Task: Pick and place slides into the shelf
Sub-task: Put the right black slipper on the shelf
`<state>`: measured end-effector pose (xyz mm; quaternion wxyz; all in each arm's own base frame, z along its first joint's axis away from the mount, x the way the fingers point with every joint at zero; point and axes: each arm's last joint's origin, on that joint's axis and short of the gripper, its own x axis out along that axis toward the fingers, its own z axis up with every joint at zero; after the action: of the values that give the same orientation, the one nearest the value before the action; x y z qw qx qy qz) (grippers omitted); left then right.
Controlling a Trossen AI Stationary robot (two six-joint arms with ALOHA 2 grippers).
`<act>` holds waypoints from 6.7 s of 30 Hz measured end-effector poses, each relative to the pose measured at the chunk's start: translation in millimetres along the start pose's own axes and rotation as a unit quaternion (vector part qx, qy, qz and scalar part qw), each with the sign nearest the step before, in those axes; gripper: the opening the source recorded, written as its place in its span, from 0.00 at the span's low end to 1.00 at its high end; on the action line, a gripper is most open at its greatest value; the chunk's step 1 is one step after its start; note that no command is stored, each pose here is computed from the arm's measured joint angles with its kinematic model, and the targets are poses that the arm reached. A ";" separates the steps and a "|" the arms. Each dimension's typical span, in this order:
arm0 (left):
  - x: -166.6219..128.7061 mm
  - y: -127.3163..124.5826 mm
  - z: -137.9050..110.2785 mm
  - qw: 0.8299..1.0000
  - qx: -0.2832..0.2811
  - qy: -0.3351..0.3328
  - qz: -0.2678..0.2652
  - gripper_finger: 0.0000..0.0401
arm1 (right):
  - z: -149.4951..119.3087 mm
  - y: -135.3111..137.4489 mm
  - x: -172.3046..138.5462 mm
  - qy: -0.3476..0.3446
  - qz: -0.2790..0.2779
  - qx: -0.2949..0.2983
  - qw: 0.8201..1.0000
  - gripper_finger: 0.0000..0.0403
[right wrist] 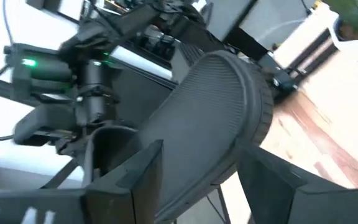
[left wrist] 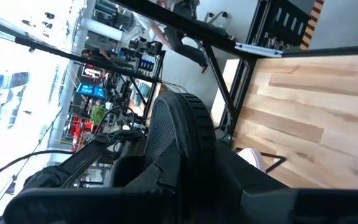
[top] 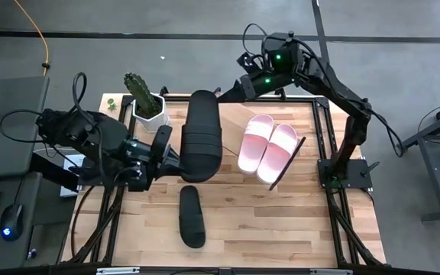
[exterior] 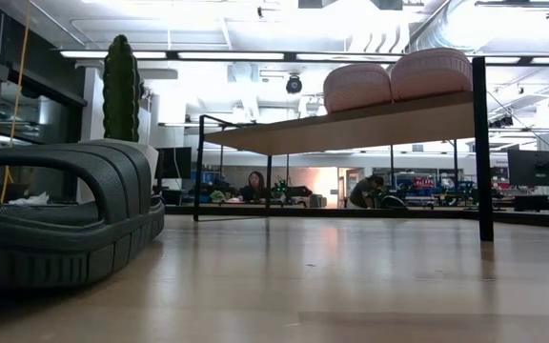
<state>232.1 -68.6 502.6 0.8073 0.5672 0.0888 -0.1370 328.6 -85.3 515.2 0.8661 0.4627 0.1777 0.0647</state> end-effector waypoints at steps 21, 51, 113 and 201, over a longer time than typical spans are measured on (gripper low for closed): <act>0.0 2.9 1.5 1.000 0.001 -0.007 0.016 0.10 | -4.8 -31.6 37.1 0.031 -0.015 0.019 0.999 0.47; 10.3 -2.1 0.2 1.000 -0.002 0.014 -0.003 0.09 | 7.9 -37.7 33.9 0.022 0.023 0.003 0.999 0.47; 10.2 2.5 2.0 1.000 -0.021 0.005 0.020 0.09 | 29.2 -41.1 22.7 -0.056 0.028 -0.027 0.998 0.47; 10.2 3.0 1.6 0.999 -0.025 0.016 0.027 0.12 | 4.6 -27.7 42.0 -0.027 0.011 -0.044 0.999 0.08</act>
<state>242.6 -70.4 502.8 0.8232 0.5509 0.0894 -0.1041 367.9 -92.8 484.2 0.8893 0.4275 0.1465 0.0696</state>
